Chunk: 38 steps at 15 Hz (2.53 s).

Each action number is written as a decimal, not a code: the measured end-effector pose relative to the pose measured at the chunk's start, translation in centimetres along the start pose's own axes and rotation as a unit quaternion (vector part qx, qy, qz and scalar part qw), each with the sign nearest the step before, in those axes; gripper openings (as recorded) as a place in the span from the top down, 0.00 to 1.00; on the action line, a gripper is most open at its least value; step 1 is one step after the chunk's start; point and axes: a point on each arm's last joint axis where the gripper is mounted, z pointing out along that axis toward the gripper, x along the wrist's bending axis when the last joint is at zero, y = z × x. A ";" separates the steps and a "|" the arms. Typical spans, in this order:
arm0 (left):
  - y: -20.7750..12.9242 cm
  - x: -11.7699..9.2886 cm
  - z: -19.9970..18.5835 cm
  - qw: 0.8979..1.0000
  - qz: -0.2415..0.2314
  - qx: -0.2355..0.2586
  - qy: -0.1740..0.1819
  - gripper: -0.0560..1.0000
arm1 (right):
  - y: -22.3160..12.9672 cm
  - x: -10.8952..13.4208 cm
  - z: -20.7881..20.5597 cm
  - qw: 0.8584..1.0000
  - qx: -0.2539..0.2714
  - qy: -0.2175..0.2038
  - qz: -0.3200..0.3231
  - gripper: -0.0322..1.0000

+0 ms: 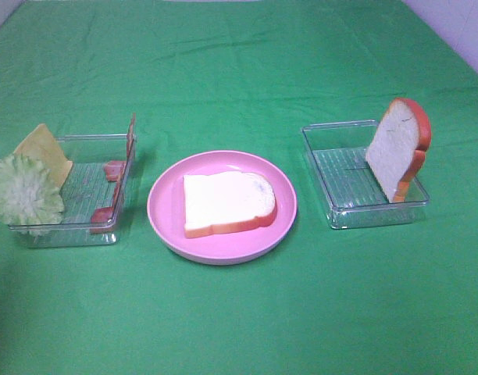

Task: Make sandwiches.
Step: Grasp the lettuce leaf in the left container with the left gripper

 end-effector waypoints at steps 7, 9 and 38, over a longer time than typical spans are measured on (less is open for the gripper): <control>7.2 -1.1 9.9 0.985 0.025 0.167 0.040 0.18 | 0.0 0.0 0.0 1.000 0.000 0.000 0.000 0.23; 7.8 -1.1 11.9 0.978 0.043 0.201 0.042 0.18 | 0.0 0.0 0.0 1.000 0.000 0.000 0.000 0.23; 6.8 -1.0 23.9 0.969 0.044 0.244 0.007 0.78 | 0.0 0.0 0.0 1.000 0.000 0.000 0.001 0.23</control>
